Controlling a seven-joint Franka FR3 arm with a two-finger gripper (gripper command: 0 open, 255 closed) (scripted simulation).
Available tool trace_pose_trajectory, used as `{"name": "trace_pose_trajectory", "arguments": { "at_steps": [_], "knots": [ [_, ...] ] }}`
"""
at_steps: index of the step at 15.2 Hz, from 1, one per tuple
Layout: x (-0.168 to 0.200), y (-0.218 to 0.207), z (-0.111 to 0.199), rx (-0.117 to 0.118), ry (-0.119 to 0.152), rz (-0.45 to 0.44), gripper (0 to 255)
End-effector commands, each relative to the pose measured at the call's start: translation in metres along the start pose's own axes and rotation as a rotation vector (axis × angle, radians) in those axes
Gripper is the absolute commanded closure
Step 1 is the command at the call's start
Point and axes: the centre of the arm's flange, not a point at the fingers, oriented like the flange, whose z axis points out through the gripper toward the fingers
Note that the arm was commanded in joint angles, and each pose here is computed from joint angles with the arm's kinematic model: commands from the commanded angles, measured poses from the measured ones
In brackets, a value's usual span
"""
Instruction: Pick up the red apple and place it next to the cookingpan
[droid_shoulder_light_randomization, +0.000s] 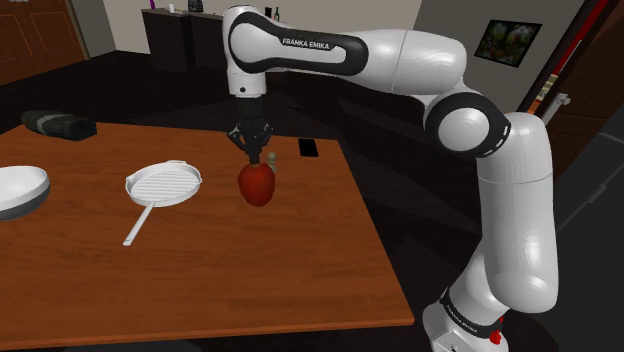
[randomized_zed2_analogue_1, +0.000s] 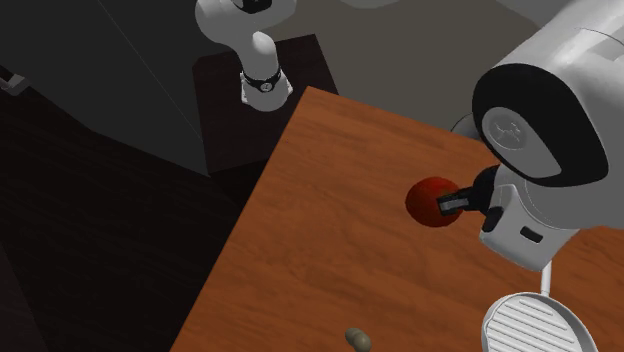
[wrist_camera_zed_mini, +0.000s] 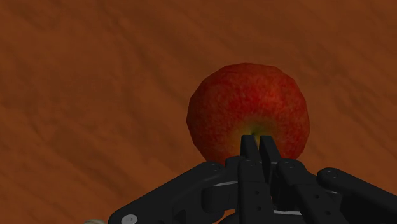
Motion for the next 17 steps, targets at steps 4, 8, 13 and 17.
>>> {"name": "trace_pose_trajectory", "arguments": {
  "at_steps": [4,8,13,17],
  "knots": [
    [0.008,0.0,0.027,0.001,0.001,0.001,255],
    [0.013,0.001,0.047,0.001,0.001,0.001,255],
    [0.019,0.002,0.073,0.001,0.001,0.001,255],
    [0.021,0.002,0.082,0.001,0.001,0.001,255]
  ]
}}
